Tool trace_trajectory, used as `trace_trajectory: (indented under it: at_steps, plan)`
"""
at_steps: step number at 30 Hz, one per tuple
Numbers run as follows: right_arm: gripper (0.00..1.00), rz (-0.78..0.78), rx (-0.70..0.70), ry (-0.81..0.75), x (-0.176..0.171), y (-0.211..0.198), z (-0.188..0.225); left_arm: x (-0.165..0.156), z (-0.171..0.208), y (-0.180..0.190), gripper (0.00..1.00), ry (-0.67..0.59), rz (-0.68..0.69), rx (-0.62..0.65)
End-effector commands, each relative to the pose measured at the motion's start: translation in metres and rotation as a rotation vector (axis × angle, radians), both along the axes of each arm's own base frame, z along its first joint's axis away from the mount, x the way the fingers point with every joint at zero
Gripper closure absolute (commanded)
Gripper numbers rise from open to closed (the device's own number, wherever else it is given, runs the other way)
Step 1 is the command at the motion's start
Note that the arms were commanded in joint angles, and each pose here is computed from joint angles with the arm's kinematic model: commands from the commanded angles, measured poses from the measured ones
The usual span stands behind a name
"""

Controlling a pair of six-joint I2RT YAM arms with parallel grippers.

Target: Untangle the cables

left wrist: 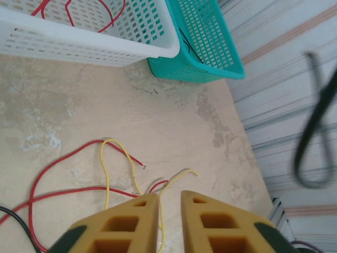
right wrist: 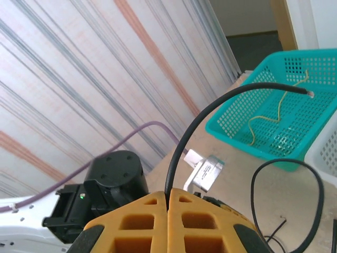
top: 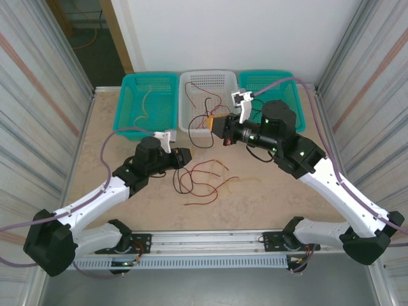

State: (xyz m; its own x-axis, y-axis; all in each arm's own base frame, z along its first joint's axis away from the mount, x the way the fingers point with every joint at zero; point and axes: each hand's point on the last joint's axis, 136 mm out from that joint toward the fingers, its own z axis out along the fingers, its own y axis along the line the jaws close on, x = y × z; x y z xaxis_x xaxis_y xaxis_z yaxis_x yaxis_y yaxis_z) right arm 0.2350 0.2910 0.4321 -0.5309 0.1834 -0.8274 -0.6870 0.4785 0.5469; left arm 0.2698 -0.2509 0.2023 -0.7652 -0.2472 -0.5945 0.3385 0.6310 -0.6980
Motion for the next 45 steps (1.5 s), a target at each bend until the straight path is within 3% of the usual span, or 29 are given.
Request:
trace_trajectory:
  at_steps: [1,5,9,11,13,15,22,28,40,42,45]
  plan:
    - [1.00,0.008,0.092,-0.037,-0.006,-0.012,0.033,0.005,0.014,0.000,0.89,-0.052,0.006,0.005]
    - [1.00,-0.014,0.117,-0.034,0.003,-0.021,0.040,0.004,0.000,0.008,1.00,-0.030,0.031,0.057]
    - [1.00,-0.019,0.116,-0.033,0.007,-0.023,0.042,-0.003,0.002,0.009,0.98,-0.045,0.014,0.045]
    - [1.00,-0.019,0.115,-0.032,0.009,-0.022,0.042,-0.007,0.013,0.009,0.84,-0.076,0.006,0.013]
    - [1.00,-0.018,0.115,-0.029,0.009,-0.021,0.041,-0.009,0.025,0.011,0.57,-0.099,0.019,-0.026]
    - [1.00,-0.016,0.118,-0.026,0.011,-0.020,0.041,-0.010,0.038,0.010,0.39,-0.123,0.019,-0.079]
    - [1.00,0.002,0.135,-0.009,0.012,-0.014,0.040,-0.007,0.072,-0.006,0.29,-0.178,-0.038,-0.208]
    - [1.00,0.028,0.139,-0.005,0.008,-0.008,0.042,-0.004,0.089,-0.011,0.29,-0.231,-0.056,-0.259]
    - [1.00,0.069,0.155,-0.008,0.001,-0.001,0.047,0.027,0.074,-0.022,0.49,-0.178,-0.033,-0.201]
    - [1.00,0.075,0.155,-0.007,0.000,0.001,0.048,0.031,0.072,-0.022,0.54,-0.171,-0.025,-0.195]
    - [1.00,0.065,0.155,-0.013,0.001,-0.001,0.048,0.034,0.069,-0.024,0.73,-0.162,-0.026,-0.189]
